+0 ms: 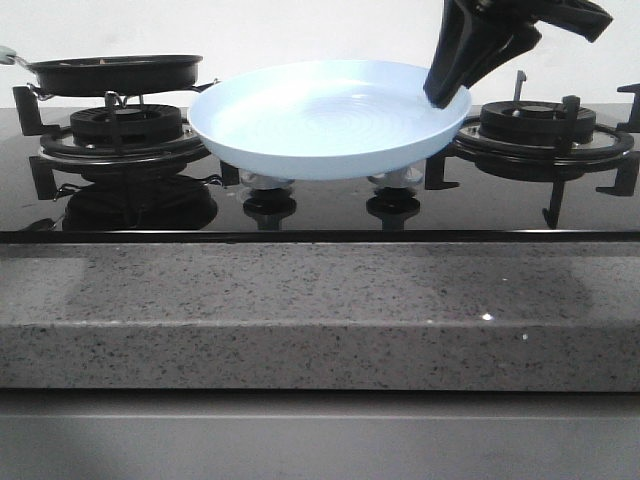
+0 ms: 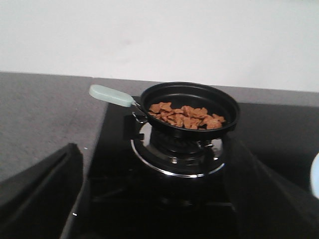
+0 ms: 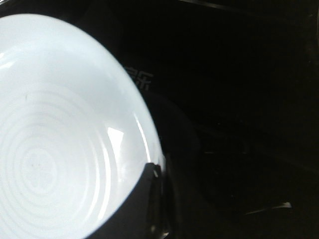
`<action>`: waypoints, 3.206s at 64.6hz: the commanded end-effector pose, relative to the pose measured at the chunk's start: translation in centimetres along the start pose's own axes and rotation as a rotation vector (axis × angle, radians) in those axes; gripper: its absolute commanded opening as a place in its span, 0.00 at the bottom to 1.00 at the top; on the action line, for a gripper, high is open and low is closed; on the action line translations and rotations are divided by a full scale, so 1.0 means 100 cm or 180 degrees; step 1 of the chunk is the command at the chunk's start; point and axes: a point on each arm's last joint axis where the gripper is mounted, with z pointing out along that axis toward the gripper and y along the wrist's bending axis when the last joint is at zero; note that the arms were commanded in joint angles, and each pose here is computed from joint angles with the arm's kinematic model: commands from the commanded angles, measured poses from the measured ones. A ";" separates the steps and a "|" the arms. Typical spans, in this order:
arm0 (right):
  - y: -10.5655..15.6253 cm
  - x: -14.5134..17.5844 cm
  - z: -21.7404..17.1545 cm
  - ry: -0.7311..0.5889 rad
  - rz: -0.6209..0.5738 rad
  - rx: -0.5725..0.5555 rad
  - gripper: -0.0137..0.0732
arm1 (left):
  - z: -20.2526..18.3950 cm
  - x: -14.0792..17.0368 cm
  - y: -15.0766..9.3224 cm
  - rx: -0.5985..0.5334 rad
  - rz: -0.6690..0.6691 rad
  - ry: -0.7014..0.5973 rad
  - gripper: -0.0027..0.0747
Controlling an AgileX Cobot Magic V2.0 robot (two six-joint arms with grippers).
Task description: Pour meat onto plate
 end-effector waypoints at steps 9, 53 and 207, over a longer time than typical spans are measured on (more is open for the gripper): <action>0.009 -0.010 -0.026 -0.0351 -0.0029 -0.0105 0.09 | 0.033 -0.024 -0.004 0.0099 -0.1201 0.0119 0.76; 0.009 -0.010 -0.026 -0.0351 -0.0029 -0.0105 0.09 | 0.177 -0.054 0.095 0.0791 -0.3114 0.1070 0.60; 0.009 -0.010 -0.026 -0.0351 -0.0029 -0.0105 0.09 | 0.156 -0.139 -0.028 0.1914 -0.1492 0.0758 0.01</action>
